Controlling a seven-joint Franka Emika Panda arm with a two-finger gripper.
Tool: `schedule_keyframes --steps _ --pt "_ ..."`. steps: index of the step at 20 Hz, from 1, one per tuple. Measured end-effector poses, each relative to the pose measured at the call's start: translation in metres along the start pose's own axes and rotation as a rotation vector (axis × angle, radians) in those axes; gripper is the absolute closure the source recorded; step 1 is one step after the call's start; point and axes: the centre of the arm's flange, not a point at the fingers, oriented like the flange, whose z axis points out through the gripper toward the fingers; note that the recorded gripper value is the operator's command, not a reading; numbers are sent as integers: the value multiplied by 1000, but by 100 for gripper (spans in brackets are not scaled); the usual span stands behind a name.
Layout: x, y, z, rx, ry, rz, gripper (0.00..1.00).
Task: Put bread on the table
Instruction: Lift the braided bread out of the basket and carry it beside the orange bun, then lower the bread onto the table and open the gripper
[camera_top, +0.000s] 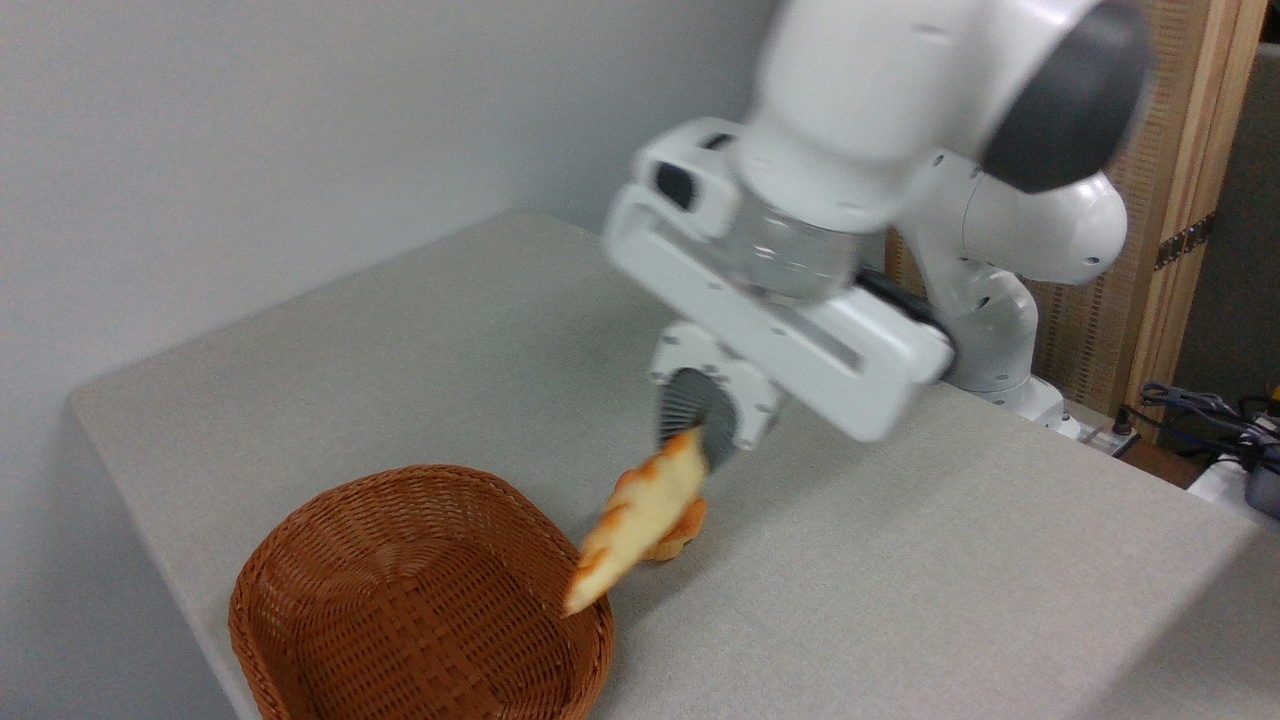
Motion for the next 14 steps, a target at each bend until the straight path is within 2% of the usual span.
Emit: schedule_keyframes --steps 1,2,4,5,8,14 --pt "-18 0 7 -26 2 20 86" --pt "-34 1 18 -53 -1 36 68" --pt "-54 5 43 -104 -19 54 14" --pt "-57 7 54 -123 -31 58 0" --pt "-57 13 75 -152 -56 71 0" --pt "-61 9 74 -152 -51 59 0"
